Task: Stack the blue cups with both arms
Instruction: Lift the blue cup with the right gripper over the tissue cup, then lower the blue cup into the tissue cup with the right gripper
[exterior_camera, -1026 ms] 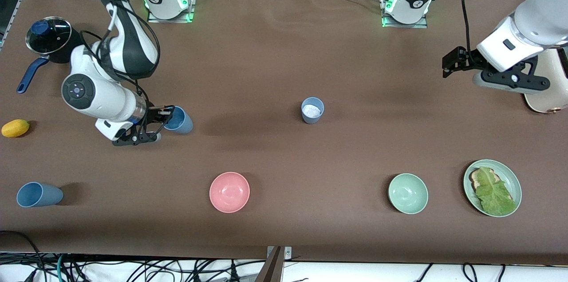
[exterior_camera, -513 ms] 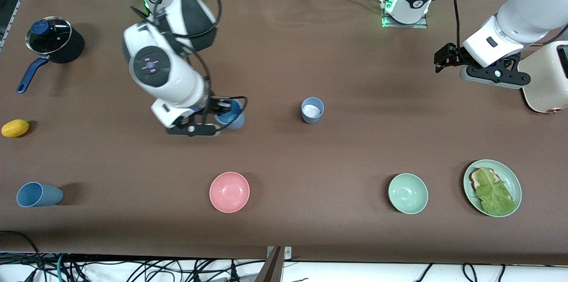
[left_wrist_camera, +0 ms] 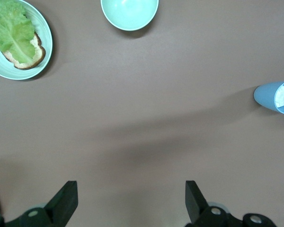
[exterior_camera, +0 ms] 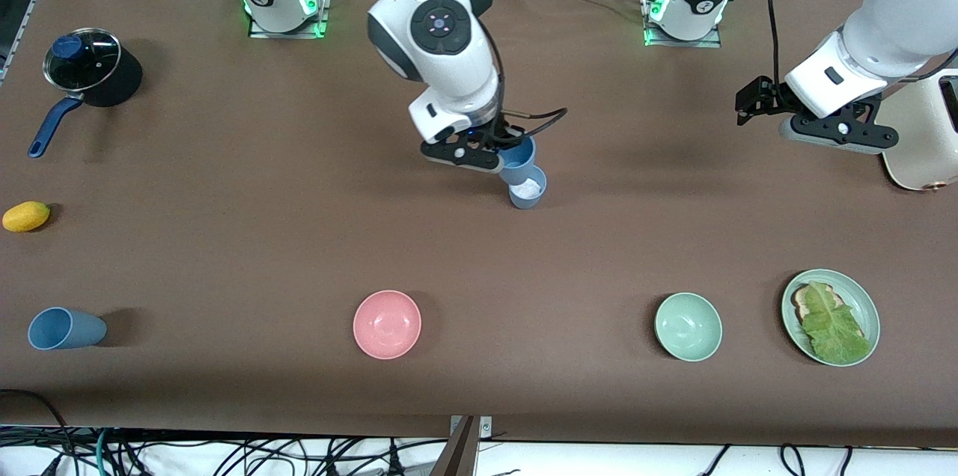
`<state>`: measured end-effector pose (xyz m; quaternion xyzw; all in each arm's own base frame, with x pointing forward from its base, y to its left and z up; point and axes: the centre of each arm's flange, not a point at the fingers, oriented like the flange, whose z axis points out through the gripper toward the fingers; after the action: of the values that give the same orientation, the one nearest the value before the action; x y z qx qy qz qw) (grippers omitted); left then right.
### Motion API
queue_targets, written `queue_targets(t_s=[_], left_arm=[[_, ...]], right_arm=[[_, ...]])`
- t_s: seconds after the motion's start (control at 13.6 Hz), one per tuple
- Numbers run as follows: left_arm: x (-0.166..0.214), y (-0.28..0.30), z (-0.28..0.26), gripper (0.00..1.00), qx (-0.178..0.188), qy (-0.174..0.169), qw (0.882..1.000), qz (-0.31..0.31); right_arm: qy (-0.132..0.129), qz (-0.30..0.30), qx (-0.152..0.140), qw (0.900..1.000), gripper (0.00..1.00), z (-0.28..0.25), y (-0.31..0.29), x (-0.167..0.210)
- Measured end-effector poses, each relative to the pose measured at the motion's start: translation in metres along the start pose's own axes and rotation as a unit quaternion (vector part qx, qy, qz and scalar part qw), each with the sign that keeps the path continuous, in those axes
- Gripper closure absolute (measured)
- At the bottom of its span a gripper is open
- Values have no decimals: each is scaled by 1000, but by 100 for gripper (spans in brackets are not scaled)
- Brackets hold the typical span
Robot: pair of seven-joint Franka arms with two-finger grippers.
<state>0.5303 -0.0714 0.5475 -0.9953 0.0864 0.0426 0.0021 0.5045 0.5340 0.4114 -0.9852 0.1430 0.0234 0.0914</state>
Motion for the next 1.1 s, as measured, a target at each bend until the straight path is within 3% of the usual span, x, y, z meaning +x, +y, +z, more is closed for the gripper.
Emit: queue_targets(t_s=[0.29, 0.66, 1.1], left_arm=[[0, 0, 0, 0, 0, 0, 1000, 0], [0, 0, 0, 0, 0, 0, 1000, 0], [0, 0, 0, 0, 0, 0, 1000, 0]], right_arm=[[1, 9, -1, 1000, 96, 20, 0, 8], [10, 16, -6, 1000, 96, 57, -15, -14], [14, 17, -3, 1000, 96, 56, -17, -13]])
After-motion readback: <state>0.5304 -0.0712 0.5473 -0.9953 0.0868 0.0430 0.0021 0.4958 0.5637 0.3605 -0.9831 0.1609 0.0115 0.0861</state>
